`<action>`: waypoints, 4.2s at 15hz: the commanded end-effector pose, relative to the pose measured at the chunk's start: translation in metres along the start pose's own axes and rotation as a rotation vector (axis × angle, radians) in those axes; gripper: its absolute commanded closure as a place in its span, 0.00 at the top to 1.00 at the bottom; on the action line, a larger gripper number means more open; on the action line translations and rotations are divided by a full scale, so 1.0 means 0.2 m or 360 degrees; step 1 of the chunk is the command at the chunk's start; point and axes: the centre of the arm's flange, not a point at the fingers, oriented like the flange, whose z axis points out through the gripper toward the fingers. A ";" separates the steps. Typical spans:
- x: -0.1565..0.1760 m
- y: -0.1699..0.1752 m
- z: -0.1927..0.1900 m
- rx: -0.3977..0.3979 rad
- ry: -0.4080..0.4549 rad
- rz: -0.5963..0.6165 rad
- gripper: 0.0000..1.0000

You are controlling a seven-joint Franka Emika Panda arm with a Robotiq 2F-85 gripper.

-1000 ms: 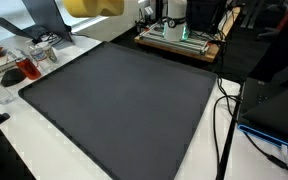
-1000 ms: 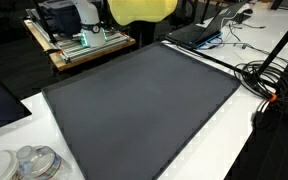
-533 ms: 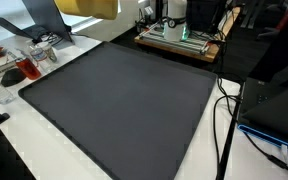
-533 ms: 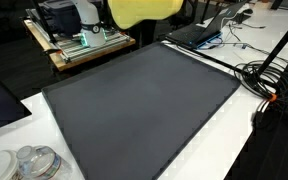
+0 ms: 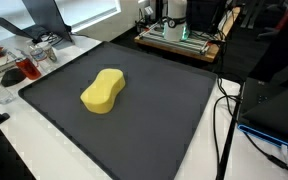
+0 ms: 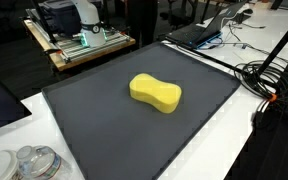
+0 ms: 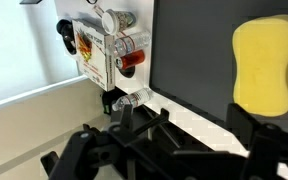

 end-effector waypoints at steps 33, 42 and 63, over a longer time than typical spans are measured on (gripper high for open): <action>0.51 -1.09 0.37 0.0461 -0.0060 -0.0466 1.00; 0.22 -1.05 0.39 0.0539 0.0014 -0.0431 1.00; -0.65 -0.33 0.81 0.1175 0.0181 -0.0054 1.00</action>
